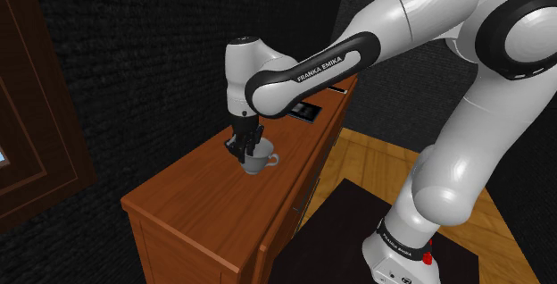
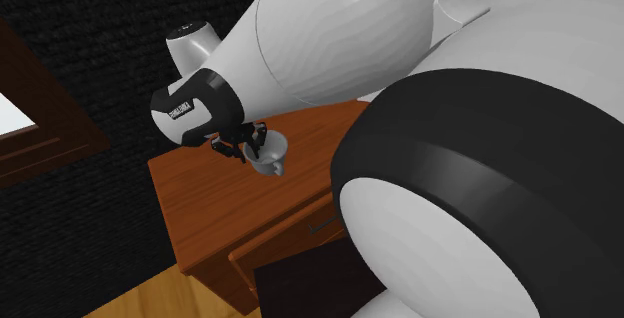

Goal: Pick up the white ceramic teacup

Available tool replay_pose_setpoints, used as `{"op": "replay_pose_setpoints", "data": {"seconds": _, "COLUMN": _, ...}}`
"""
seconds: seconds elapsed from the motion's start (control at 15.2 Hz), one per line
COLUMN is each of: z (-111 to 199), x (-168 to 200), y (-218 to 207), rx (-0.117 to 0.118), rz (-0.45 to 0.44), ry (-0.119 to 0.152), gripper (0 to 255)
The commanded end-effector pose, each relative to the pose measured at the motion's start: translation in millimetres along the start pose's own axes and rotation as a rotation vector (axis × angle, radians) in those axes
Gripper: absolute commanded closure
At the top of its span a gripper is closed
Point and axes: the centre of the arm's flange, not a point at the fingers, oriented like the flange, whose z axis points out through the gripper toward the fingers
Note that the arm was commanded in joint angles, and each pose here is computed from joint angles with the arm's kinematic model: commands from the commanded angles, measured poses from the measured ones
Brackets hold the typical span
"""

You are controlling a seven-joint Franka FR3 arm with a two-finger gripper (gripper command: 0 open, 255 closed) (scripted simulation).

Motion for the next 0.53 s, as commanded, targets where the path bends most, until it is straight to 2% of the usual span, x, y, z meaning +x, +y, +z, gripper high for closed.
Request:
{"op": "replay_pose_setpoints", "data": {"seconds": 0.0, "z": 1, "x": 0, "y": 0, "rx": 0.0, "rz": 0.0, "ry": -0.001, "gripper": 255}}
{"op": "replay_pose_setpoints", "data": {"seconds": 0.2, "z": 0, "x": 0, "y": 0, "rx": 0.0, "rz": 0.0, "ry": -0.001, "gripper": 255}}
{"op": "replay_pose_setpoints", "data": {"seconds": 0.46, "z": -21, "x": 0, "y": 2, "rx": 0.0, "rz": 0.0, "ry": -0.001, "gripper": 255}}
